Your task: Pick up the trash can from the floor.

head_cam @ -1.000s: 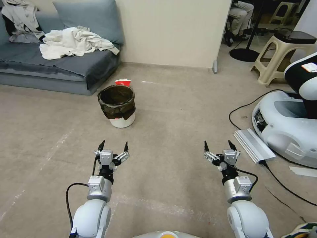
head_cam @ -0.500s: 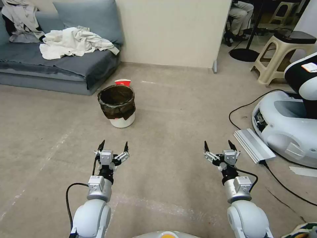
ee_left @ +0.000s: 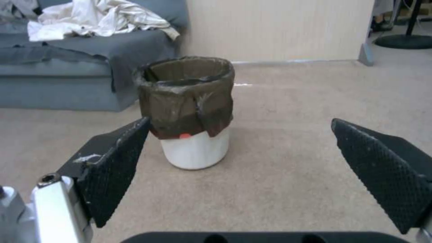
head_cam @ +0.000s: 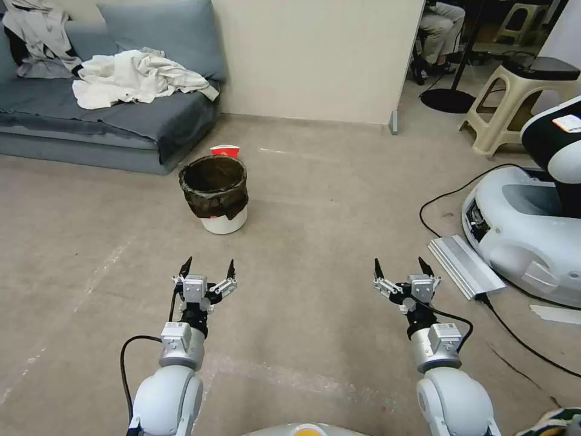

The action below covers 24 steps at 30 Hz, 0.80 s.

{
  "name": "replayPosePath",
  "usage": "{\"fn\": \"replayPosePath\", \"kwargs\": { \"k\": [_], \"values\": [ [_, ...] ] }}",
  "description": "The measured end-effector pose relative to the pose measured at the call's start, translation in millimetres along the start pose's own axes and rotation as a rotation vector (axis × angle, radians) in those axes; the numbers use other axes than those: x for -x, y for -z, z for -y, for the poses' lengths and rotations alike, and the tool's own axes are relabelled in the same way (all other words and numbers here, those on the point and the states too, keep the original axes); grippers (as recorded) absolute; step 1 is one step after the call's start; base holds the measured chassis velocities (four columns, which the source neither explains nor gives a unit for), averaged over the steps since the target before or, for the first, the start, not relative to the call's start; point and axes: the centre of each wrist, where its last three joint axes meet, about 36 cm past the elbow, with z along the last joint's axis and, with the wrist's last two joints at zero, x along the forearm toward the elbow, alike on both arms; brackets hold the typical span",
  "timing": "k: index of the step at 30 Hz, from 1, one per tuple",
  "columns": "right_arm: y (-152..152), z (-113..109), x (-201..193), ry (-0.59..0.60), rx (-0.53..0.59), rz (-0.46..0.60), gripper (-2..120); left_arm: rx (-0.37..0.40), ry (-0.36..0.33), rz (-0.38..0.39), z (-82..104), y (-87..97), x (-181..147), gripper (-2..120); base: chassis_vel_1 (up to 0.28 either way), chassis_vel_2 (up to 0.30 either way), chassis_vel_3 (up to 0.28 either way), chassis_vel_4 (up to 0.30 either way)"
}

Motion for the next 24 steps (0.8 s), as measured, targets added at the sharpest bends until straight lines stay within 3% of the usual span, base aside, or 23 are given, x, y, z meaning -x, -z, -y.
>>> {"fn": "replayPosePath", "kwargs": {
  "k": [3, 6, 12, 15, 24],
  "values": [
    [16, 2, -10, -0.014, 0.016, -0.002, 88, -0.028, 0.004, -0.010, -3.0, 16.1, -11, 100, 0.000, 0.000, 0.000, 0.000],
    [46, 4, -29, -0.038, 0.044, -0.008, 95, -0.073, 0.006, -0.026, -8.0, 44.6, -31, 100, 0.000, 0.000, 0.000, 0.000],
    [93, 8, -60, -0.065, 0.093, 0.006, 97, -0.137, -0.005, -0.045, -14.8, 92.7, -65, 100, 0.000, 0.000, 0.000, 0.000],
    [94, 7, -68, -0.050, 0.132, 0.083, 99, -0.131, -0.010, -0.016, -19.6, 94.7, -78, 100, 0.000, 0.000, 0.000, 0.000],
    [90, 6, -68, -0.043, 0.138, 0.110, 100, -0.120, -0.004, -0.017, -20.4, 92.0, -80, 100, 0.000, 0.000, 0.000, 0.000]
  ]
}}
